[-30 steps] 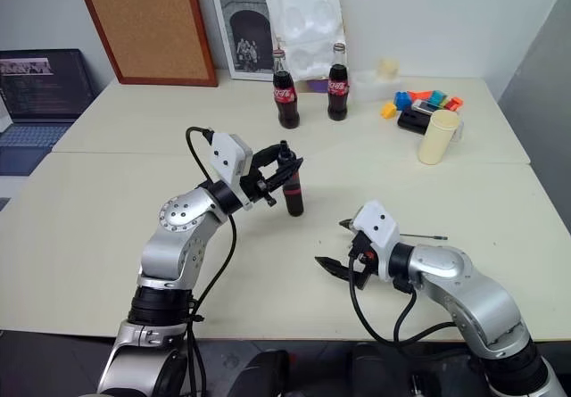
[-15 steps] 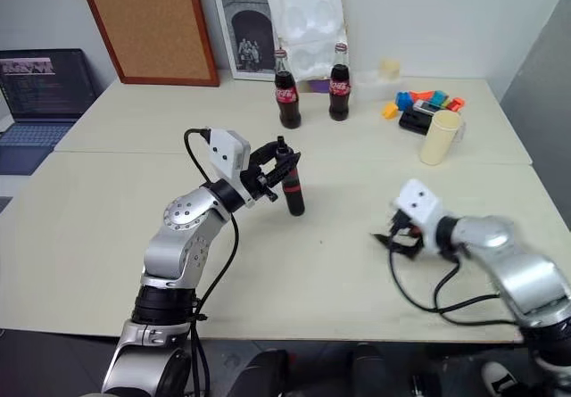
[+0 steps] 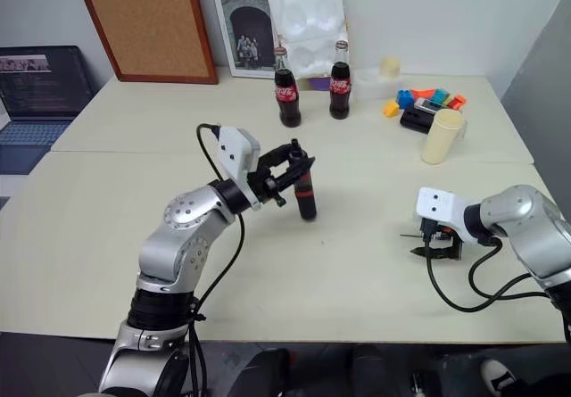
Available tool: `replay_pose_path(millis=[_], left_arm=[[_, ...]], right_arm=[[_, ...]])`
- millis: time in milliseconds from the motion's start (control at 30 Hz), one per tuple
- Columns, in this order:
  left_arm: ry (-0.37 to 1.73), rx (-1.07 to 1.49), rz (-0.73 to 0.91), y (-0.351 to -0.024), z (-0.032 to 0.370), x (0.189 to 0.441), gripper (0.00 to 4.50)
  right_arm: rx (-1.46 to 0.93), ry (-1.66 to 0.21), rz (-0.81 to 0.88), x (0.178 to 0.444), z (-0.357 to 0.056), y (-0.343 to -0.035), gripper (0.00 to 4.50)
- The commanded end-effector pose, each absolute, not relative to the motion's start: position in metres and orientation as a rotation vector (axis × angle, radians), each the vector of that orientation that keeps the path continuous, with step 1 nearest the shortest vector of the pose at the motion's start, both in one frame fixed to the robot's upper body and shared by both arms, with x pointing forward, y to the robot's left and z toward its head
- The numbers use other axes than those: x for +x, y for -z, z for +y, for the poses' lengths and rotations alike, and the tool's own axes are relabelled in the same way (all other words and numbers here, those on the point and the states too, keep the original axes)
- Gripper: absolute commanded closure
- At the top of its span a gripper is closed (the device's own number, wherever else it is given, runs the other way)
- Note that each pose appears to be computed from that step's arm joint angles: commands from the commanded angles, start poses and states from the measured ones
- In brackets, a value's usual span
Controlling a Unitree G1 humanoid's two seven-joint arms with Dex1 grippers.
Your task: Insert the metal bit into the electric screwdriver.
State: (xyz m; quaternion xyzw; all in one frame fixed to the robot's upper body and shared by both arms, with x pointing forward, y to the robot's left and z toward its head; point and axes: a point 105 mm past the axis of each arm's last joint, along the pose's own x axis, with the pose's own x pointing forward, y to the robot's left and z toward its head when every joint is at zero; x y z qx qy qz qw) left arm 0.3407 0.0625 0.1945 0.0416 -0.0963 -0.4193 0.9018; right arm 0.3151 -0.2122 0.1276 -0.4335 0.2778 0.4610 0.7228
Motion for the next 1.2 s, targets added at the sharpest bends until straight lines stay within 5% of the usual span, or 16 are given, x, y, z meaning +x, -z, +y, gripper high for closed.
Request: replay_pose_path(millis=[33, 333, 967, 1200], left_arm=[[0.903, 0.084, -0.291, -0.210, 0.057, 0.326, 2.81], [0.878, 0.088, -0.285, -0.203, 0.061, 0.322, 2.81], [0.865, 0.086, -0.293, -0.204, 0.058, 0.322, 2.81], [0.871, 0.085, -0.292, -0.203, 0.056, 0.321, 2.81]], right_arm=[[-1.055, -1.069, 0.657, 0.323, -0.218, -0.126, 0.00], [-1.116, -1.124, 0.756, 0.335, -0.233, -0.109, 0.00], [-1.270, -1.172, 0.791, 0.344, -0.241, -0.103, 4.29], [-1.250, -1.189, 0.746, 0.342, -0.233, -0.107, 4.42]])
